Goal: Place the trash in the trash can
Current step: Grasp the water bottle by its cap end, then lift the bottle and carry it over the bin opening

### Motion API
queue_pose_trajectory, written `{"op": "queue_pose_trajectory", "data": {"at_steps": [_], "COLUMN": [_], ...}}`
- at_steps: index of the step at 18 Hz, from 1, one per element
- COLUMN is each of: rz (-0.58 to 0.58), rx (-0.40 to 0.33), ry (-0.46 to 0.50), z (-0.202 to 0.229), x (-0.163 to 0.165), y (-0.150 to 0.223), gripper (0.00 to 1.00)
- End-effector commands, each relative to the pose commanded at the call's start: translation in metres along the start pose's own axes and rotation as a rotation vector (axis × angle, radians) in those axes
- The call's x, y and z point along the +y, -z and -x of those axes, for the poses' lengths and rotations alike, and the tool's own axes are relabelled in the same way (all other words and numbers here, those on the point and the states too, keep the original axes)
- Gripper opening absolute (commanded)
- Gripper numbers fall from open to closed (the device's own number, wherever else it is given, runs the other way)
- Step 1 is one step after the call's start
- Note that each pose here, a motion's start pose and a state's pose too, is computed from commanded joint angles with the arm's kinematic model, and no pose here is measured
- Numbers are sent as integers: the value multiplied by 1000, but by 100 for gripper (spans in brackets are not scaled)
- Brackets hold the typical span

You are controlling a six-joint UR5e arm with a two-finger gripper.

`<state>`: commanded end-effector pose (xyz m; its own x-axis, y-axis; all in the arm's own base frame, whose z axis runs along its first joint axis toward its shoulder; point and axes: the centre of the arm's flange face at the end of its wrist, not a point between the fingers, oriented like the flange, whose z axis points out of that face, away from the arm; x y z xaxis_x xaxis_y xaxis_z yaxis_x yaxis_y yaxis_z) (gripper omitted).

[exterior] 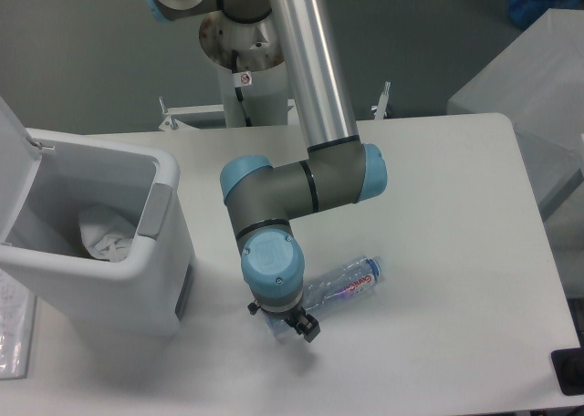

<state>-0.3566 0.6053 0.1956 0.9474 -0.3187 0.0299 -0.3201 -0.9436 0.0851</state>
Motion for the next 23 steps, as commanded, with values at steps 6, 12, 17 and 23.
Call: {"op": "queue_pose_trajectory", "data": {"at_steps": [6,12,17,23], "rz": [-18,-73,-205,-478], "rx": [-27,-86,-113,-154], "ry": [25,27,46,90], "z": [4,10,15,32], "x": [-4,-4,9,50], "y": [10,57,114,216], "gripper": [59,59,57,56]}}
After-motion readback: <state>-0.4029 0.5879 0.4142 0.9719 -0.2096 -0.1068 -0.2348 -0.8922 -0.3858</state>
